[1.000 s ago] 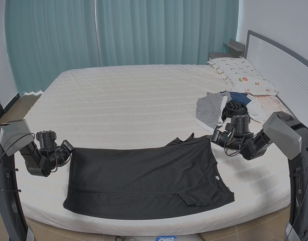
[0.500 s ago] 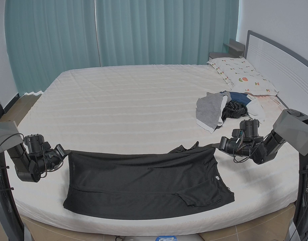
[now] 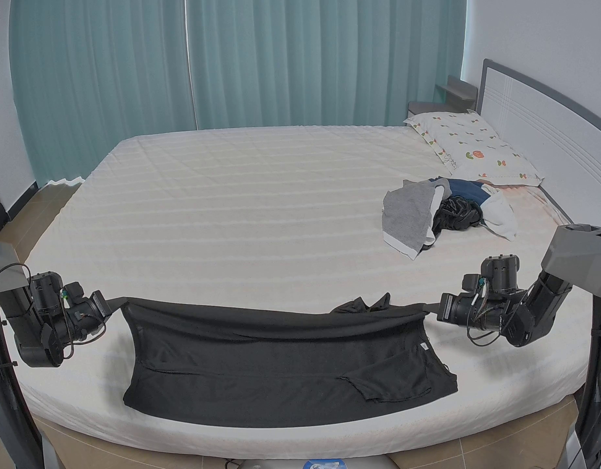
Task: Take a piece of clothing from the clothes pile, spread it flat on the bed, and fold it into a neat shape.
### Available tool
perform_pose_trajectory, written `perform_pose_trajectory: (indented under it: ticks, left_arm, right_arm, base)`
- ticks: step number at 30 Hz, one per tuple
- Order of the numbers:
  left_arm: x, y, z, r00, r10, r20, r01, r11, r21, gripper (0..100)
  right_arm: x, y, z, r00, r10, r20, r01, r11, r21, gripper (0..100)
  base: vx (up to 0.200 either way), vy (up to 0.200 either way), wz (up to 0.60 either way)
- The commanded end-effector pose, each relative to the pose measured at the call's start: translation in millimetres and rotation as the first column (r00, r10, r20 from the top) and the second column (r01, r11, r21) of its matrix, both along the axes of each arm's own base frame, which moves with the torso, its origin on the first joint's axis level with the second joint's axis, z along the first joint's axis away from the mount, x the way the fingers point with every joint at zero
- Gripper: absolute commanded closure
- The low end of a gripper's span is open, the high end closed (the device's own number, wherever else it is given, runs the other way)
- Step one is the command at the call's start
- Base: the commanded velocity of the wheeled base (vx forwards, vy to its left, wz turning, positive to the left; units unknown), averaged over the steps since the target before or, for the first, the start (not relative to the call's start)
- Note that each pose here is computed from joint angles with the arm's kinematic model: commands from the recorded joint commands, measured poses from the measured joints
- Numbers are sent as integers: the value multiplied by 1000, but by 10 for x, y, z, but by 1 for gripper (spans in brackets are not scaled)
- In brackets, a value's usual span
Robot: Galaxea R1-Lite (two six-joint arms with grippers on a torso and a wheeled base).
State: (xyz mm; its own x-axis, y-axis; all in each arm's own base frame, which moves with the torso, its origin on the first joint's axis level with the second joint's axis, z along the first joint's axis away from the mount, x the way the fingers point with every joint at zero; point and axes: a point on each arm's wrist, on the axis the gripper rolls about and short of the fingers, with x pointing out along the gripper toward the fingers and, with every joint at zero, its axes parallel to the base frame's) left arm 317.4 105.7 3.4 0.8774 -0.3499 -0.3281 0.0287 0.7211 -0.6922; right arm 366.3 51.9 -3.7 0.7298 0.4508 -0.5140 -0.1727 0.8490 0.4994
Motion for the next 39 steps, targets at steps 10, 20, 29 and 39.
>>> perform_pose_trajectory:
  ticks: [10, 20, 29, 39]
  left_arm:
    - [-314, -81, -343, 986, -149, -77, 163, 958, 234, 100]
    - [-404, -150, -450, 961, -235, -148, 270, 914, 304, 100]
    - [-431, -132, -451, 961, -238, -141, 272, 906, 323, 0]
    - [-299, 61, -161, 989, -128, -79, 138, 981, 138, 0]
  right_arm:
    - [-399, -15, -294, 989, 62, -132, -74, 993, -89, 100]
    - [-459, 11, -432, 981, 70, -183, -90, 990, -105, 100]
    - [-445, 30, -315, 981, 64, -181, -80, 993, -81, 0]
    - [-406, 26, -49, 974, -102, -201, 116, 991, 61, 0]
  base:
    - [0, 0, 0]
    - [0, 0, 0]
    - [0, 0, 0]
    - [0, 0, 0]
